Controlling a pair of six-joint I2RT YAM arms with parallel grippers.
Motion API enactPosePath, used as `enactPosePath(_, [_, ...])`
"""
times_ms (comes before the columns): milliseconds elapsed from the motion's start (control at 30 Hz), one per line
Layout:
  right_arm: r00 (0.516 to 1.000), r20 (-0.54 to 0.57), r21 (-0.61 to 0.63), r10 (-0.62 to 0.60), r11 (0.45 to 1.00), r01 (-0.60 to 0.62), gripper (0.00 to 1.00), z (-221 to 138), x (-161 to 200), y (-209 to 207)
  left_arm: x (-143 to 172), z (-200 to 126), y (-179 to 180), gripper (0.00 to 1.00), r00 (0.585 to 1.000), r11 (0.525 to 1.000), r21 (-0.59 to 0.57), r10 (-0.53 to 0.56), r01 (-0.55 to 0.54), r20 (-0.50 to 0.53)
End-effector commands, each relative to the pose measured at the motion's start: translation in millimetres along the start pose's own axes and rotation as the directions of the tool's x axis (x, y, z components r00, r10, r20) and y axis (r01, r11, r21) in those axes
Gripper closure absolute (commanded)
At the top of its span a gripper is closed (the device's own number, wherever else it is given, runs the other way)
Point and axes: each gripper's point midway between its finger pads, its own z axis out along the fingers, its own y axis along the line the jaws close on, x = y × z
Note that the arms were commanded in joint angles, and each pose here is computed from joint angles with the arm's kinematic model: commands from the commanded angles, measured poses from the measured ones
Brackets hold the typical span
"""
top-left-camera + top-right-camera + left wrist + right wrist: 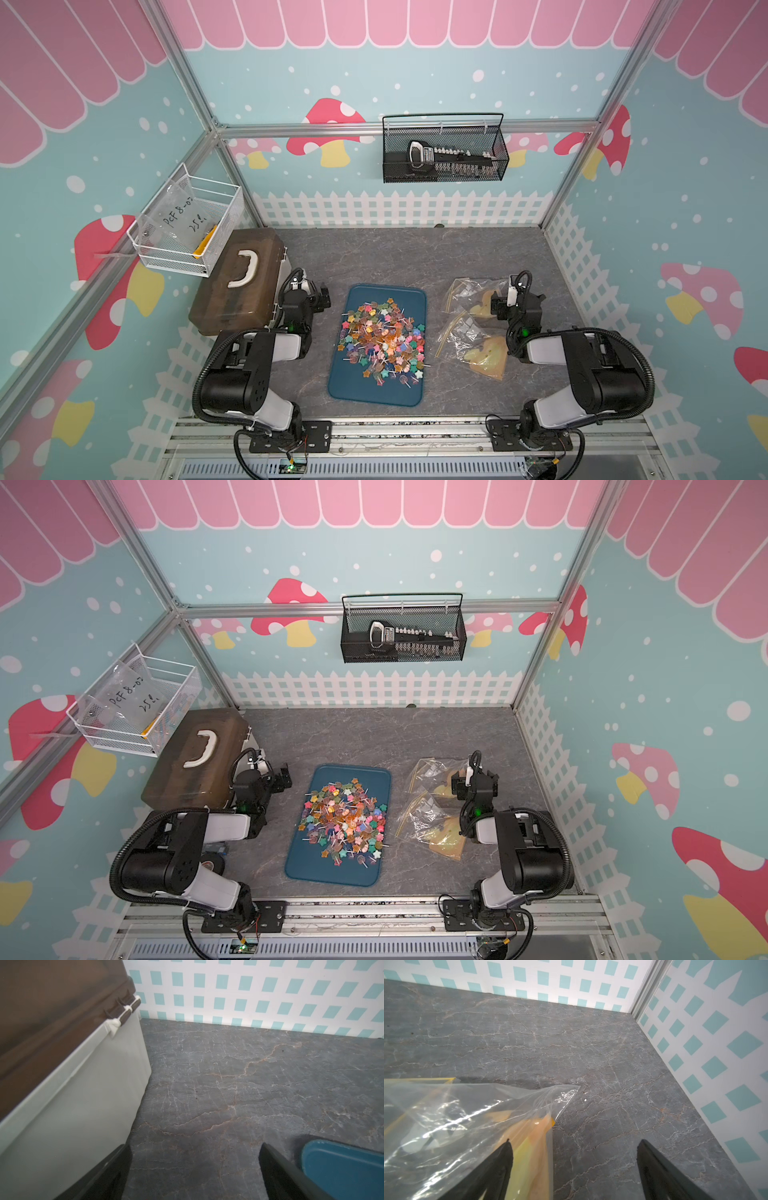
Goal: Pour candies out of the ziploc bag
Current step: Reset both arms
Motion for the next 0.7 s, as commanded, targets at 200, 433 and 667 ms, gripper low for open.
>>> enactPosePath(200, [0.999,0.05,-0.002,-0.004,1.0,0.004,0.01,1.6,-15.5,-1.7,-15.9,-2.0,-1.6,0.01,0.998,1.0,0.012,0.007,-0.008,0.066])
enactPosePath(433, [0.999,0.05,-0.001,-0.003,1.0,0.003,0.01,1.7,-15.2,-1.7,-16.0,-1.7,-1.8,0.01,0.998,1.0,0.013,0.007,-0.008,0.066])
enactPosePath(667, [0.999,0.049,-0.002,-0.004,1.0,0.004,0.01,1.6,-14.8,-1.6,-14.7,0.6,-2.4,0.01,0.998,1.0,0.014,0.009,-0.01,0.055])
